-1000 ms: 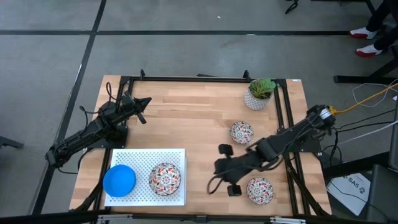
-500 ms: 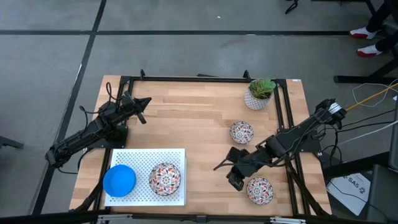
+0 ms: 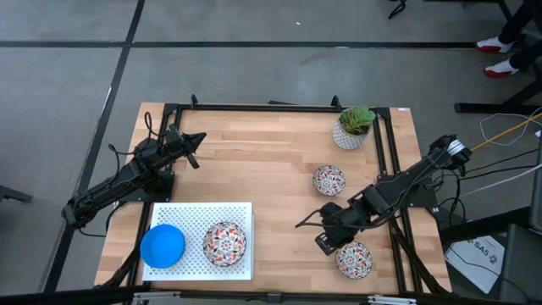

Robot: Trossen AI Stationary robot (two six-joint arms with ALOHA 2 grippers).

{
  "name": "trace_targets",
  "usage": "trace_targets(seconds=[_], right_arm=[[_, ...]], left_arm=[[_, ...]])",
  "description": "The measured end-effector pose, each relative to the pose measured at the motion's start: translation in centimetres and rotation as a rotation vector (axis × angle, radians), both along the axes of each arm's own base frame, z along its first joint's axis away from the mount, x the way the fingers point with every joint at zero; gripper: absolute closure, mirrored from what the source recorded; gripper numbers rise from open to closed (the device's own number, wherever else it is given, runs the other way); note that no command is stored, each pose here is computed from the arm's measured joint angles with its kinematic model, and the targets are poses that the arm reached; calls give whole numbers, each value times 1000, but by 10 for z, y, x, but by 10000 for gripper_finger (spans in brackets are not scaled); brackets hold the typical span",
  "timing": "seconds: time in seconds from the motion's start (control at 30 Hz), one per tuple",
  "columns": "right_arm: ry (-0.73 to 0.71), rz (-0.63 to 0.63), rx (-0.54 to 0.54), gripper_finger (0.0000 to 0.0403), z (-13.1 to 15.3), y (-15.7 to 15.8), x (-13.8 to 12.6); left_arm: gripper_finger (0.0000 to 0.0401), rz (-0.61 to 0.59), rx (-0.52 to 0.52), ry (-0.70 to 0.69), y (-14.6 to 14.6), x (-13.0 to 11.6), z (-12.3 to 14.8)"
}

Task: Pick & Place Mini bowls
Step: Stack the patterned bowl on the stacked patterned bowls on the shelf

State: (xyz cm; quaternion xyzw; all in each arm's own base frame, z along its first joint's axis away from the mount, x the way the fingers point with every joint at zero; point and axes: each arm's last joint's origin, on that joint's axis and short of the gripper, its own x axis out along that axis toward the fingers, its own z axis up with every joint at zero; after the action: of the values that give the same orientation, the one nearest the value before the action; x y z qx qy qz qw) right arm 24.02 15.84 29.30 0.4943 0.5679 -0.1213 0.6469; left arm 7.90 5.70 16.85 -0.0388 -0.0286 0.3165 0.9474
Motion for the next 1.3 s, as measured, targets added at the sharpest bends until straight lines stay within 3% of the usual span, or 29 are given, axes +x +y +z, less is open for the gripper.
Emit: trace_targets(seconds=[0.23, 0.63, 0.93, 1.3], right_arm=[[117, 49, 42, 372, -15, 20, -3], [407, 56, 62, 281, -65, 50, 5], [326, 44, 38, 220, -80, 58, 19], [379, 25, -47, 212, -106, 63, 23]], left_arm=[[397, 0, 0, 0, 0, 0, 0], [397, 0, 0, 0, 0, 0, 0], [397, 0, 0, 0, 0, 0, 0], [397, 0, 0, -1, 0, 0, 0]])
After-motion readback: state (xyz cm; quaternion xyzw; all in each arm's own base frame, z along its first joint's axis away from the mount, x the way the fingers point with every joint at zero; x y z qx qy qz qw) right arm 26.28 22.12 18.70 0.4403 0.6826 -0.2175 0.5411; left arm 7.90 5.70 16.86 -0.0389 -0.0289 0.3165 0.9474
